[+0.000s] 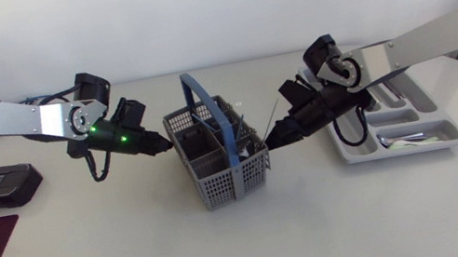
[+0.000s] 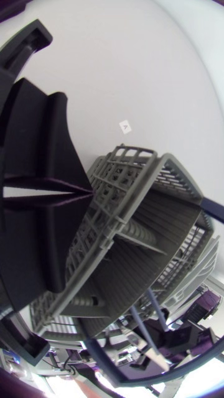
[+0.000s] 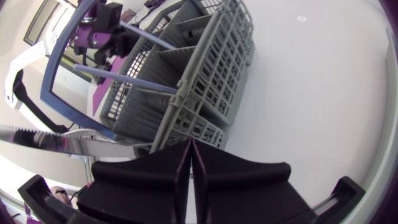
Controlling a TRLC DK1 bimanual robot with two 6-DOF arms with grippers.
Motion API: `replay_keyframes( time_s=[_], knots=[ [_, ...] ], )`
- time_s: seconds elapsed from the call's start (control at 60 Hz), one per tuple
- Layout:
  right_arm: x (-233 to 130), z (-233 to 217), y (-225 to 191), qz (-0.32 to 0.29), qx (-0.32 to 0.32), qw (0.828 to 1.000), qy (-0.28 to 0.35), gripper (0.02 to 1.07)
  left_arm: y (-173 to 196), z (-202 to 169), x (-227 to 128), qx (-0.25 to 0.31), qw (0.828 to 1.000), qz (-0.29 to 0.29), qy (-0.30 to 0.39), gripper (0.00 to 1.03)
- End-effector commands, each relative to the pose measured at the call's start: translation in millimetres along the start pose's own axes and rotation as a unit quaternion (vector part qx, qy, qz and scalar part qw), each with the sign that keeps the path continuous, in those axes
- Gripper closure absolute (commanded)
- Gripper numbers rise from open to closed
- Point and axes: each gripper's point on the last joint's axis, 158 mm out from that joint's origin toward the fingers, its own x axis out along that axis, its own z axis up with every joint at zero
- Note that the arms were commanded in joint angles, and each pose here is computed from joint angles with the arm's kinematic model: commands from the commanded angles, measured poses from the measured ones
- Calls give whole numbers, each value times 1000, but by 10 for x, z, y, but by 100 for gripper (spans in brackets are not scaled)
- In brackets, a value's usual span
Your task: Unload the cutlery basket into the drawer organizer.
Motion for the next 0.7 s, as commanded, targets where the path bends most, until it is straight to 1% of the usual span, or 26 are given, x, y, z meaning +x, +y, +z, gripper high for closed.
replay_keyframes(
  time_s=[0.0,0.167,0.267,0.417,0.483,0.583,0.65,0.683],
  knots=[
    [33,-209,211,21,-5,1000,19,101,-45,152,72,2,1000,-8,-9,100],
    [57,-409,387,27,-13,999,34,101,-89,198,64,8,1000,-10,-11,100],
    [-80,-345,278,-5,-18,1000,17,101,-42,199,-101,13,1000,3,-19,100],
    [-307,-120,-22,-81,-35,996,-20,101,-79,135,-548,28,998,26,-42,100],
    [-368,17,-160,-115,-47,992,-37,101,-125,72,-750,55,996,53,-56,100],
    [-393,206,-304,-145,-60,986,-56,101,-268,25,-1025,96,985,98,-103,100],
    [-405,327,-393,-161,-67,982,-67,101,-409,-57,-1113,125,978,121,-115,100],
    [-420,405,-472,-178,-72,978,-77,101,-494,-112,-1142,137,975,127,-117,100]
  ],
)
